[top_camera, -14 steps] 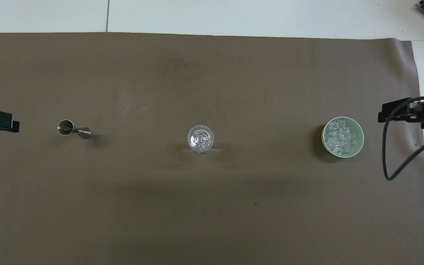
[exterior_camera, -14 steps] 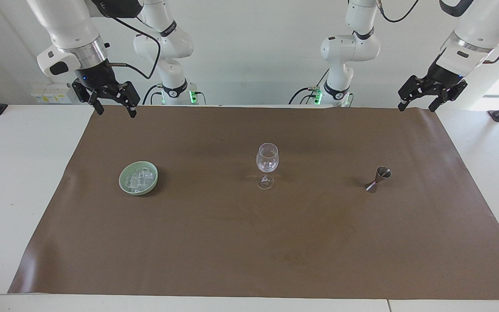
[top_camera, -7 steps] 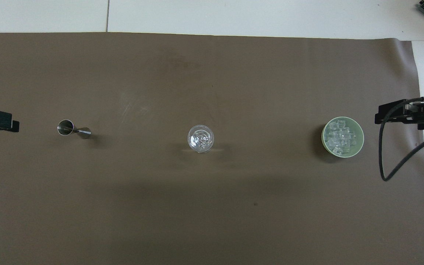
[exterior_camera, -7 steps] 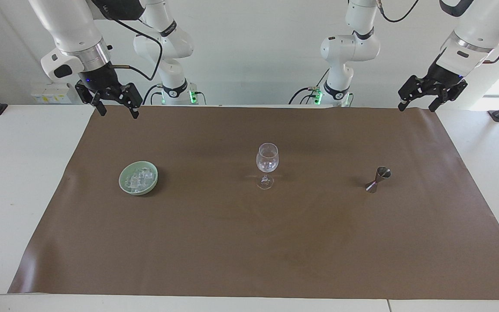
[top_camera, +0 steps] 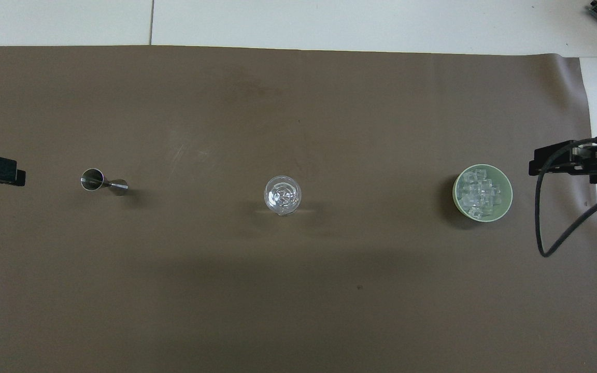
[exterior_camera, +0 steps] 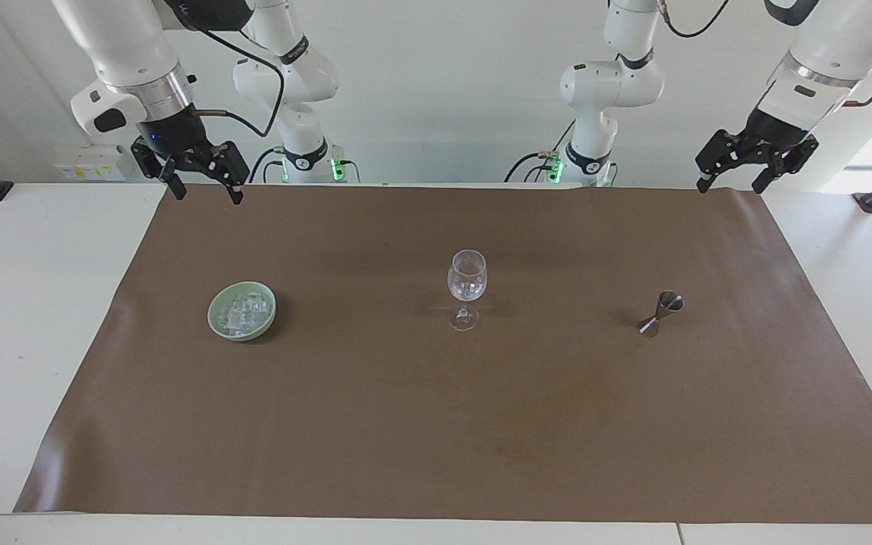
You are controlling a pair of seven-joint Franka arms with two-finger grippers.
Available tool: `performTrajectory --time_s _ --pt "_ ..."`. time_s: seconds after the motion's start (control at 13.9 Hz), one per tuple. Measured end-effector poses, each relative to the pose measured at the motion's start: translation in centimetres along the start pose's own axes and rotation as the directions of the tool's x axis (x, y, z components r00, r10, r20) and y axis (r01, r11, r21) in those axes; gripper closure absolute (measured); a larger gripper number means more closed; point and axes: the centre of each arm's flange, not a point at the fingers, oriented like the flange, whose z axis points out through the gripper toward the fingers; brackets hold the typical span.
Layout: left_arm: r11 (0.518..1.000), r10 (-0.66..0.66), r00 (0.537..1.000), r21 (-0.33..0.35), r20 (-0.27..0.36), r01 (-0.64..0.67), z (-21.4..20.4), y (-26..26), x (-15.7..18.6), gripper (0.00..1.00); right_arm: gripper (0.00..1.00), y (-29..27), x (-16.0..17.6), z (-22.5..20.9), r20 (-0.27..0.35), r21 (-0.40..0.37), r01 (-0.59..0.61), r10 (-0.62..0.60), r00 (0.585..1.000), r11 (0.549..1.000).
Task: Pour wine and add ice with both arms
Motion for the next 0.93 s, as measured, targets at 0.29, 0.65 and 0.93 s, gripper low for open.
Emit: performTrajectory --time_s 0.29,0.65,0.93 --pt "1.000 0.015 1.000 0.007 0.010 -0.015 -1.0 0.7 -0.4 0.00 0.00 0.0 -0.1 0.1 0.014 -0.002 0.000 0.000 1.000 1.000" --pt "1.000 0.018 1.000 0.007 0.022 -0.018 -1.1 0.8 -0.5 0.00 0.00 1.0 -0.1 -0.2 0.013 -0.015 0.012 -0.012 1.000 1.000" --pt "1.000 0.021 1.000 0.007 0.023 -0.021 -1.1 0.9 -0.5 0.00 0.00 1.5 -0.2 -0.4 0.015 -0.015 0.012 -0.012 1.000 1.000"
